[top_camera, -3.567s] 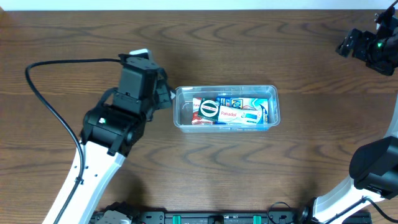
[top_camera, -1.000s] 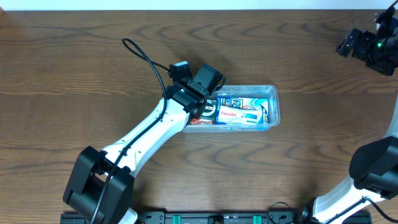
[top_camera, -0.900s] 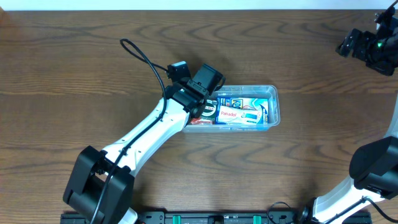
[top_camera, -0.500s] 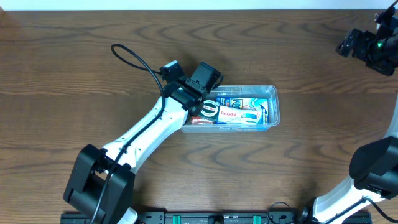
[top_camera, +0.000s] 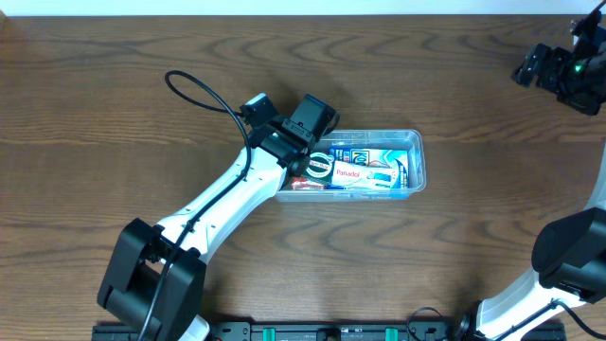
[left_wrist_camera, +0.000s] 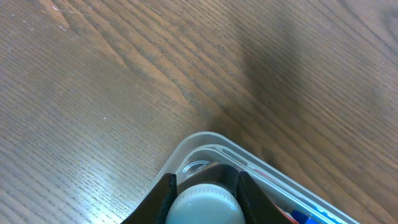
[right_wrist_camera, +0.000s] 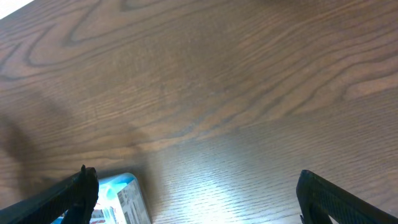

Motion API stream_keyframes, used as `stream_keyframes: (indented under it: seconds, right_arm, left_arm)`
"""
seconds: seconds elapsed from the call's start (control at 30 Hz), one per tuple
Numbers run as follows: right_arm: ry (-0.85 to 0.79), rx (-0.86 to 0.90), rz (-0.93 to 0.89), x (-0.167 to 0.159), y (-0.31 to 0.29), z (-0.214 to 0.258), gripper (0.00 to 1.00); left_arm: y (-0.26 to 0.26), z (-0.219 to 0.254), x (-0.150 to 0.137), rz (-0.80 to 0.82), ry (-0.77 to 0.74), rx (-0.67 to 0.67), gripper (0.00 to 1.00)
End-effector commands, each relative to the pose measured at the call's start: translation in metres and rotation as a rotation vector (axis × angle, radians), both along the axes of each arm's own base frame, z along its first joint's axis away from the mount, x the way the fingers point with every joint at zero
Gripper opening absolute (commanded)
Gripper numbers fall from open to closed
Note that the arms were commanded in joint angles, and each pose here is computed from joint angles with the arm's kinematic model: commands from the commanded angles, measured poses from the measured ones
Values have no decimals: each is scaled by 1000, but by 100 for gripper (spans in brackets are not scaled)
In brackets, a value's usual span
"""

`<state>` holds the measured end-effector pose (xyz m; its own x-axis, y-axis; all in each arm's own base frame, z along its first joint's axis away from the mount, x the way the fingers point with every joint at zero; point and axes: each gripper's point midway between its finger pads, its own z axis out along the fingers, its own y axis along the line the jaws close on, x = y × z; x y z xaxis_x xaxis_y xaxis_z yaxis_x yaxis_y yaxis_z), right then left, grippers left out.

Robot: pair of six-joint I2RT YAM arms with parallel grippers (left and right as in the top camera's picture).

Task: Pack container
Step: 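Lower the bottle into the container and open the left gripper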

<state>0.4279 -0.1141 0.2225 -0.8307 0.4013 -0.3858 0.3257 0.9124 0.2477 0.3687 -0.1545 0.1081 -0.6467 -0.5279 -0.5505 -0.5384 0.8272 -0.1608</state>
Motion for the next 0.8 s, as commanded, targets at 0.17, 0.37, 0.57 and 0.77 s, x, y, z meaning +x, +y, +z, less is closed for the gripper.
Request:
stream_keyframes:
  seconds: [0.17, 0.37, 0.57, 0.77]
  right_arm:
    - [-38, -8, -8, -1, -1, 15, 99]
    - [-38, -8, -8, -1, -1, 15, 99]
    - [-38, -8, -8, -1, -1, 15, 99]
    - [-38, -8, -8, -1, -1, 15, 99]
  left_arm:
    - [7, 1, 0, 26, 2, 27, 34]
    - [7, 0, -1, 26, 6, 29, 49]
    - [7, 1, -1, 26, 4, 28, 55]
    - [3, 13, 5, -86, -14, 73, 55]
